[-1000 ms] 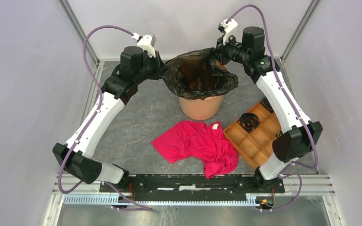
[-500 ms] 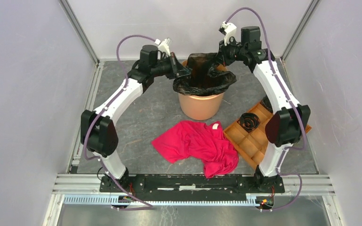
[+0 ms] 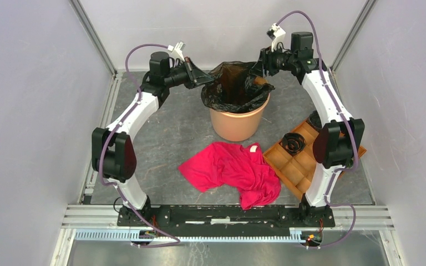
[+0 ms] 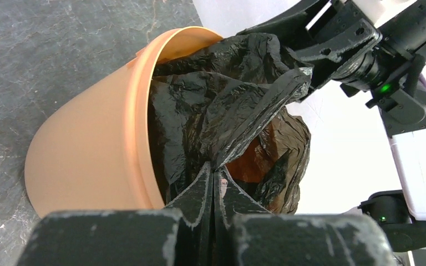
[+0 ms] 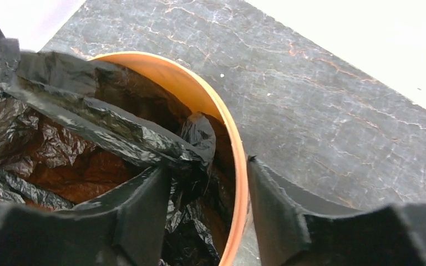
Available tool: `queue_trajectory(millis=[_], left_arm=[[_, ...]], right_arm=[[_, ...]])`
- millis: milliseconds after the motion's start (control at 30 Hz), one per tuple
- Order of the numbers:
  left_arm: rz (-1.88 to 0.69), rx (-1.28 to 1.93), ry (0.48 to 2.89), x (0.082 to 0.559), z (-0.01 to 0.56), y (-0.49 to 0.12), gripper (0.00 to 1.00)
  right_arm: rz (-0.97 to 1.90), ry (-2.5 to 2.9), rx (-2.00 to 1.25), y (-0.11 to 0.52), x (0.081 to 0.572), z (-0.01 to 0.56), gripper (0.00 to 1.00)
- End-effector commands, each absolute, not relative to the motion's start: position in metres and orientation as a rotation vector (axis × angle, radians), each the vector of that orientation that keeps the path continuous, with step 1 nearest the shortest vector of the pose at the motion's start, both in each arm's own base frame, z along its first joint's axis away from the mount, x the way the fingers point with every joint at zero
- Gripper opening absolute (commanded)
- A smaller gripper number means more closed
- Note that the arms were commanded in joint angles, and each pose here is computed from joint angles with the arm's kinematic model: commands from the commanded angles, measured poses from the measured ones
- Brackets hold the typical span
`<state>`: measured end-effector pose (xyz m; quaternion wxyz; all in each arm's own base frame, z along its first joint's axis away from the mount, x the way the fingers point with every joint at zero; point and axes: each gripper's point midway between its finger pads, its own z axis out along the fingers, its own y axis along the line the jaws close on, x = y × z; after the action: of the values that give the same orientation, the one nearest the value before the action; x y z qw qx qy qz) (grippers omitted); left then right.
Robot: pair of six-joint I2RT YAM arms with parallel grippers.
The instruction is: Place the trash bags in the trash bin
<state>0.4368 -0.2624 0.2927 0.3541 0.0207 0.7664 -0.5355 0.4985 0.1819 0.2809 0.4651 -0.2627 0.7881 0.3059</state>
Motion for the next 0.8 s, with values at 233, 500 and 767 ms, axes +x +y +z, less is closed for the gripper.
queue_trajectory(millis=[233,500,767], left_arm=[[-1.435,0.089,1.907,0.442,0.321,-0.264,0.03],[-1.422,0.065,1.897,0.448,0.322,-0.260,0.08],[-1.407,-0.033,1.904,0.472,0.308,-0.256,0.08]], right_arm=[[0.834,1.615,-0.545,0.191,0.474,0.348,0.78],[0.895,1.600,-0.452,0.193,0.477,0.343,0.36],[0.960,1.735,-0.200,0.180,0.506,0.317,0.00]])
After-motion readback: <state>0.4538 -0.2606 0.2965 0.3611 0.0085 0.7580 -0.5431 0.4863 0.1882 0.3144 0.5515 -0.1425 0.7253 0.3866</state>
